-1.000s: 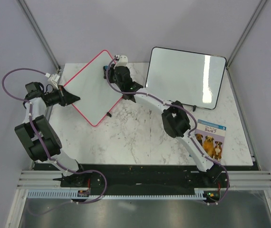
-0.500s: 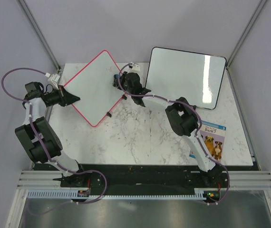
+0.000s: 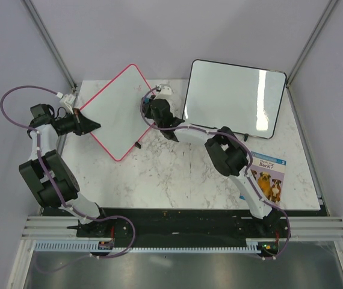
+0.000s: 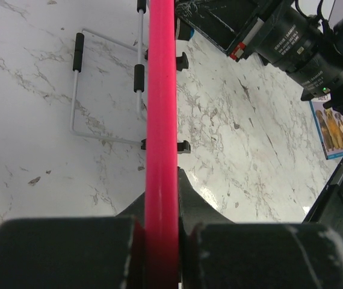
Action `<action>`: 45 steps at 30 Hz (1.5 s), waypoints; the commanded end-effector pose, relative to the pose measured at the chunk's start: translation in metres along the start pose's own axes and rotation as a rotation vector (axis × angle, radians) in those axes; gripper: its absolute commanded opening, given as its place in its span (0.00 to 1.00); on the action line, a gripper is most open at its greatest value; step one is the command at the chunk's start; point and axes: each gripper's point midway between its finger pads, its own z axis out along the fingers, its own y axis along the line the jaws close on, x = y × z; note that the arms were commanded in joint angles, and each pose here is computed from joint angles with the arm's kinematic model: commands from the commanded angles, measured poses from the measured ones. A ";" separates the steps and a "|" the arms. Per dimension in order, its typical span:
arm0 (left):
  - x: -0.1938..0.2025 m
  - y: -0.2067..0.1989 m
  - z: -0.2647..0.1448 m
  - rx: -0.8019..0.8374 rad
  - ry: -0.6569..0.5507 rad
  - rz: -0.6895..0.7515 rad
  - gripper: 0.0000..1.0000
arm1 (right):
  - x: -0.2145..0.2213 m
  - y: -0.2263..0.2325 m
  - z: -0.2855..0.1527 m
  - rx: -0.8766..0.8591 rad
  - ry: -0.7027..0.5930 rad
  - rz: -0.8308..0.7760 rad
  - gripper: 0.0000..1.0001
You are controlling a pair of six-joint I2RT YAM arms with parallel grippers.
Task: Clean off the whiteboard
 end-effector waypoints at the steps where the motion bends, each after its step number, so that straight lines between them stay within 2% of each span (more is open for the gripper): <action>1: 0.028 -0.031 0.015 0.102 0.089 0.084 0.02 | 0.170 0.075 -0.067 -0.254 0.375 -0.217 0.00; 6: 0.028 -0.030 0.015 0.100 0.090 0.081 0.02 | 0.182 0.107 -0.090 -0.383 0.389 -0.286 0.00; 9: 0.028 -0.031 0.015 0.102 0.091 0.075 0.02 | 0.180 0.095 -0.086 -0.333 0.375 -0.281 0.00; 14: 0.029 -0.031 0.015 0.102 0.090 0.078 0.02 | 0.164 0.036 -0.059 -0.168 0.386 -0.136 0.00; 19: 0.029 -0.031 0.015 0.102 0.093 0.077 0.02 | 0.125 -0.044 -0.046 0.119 0.313 -0.072 0.00; 22: 0.030 -0.032 0.015 0.106 0.091 0.077 0.02 | 0.116 -0.072 -0.044 0.180 0.311 -0.023 0.00; 28: 0.030 -0.033 0.014 0.107 0.091 0.077 0.02 | 0.126 -0.096 -0.045 0.226 0.349 0.012 0.00; 33: 0.030 -0.035 0.014 0.108 0.096 0.082 0.02 | 0.122 -0.086 -0.040 0.182 0.338 0.012 0.00; 45: 0.038 -0.037 0.012 0.115 0.111 0.088 0.02 | 0.008 0.007 -0.021 -0.097 0.073 -0.019 0.00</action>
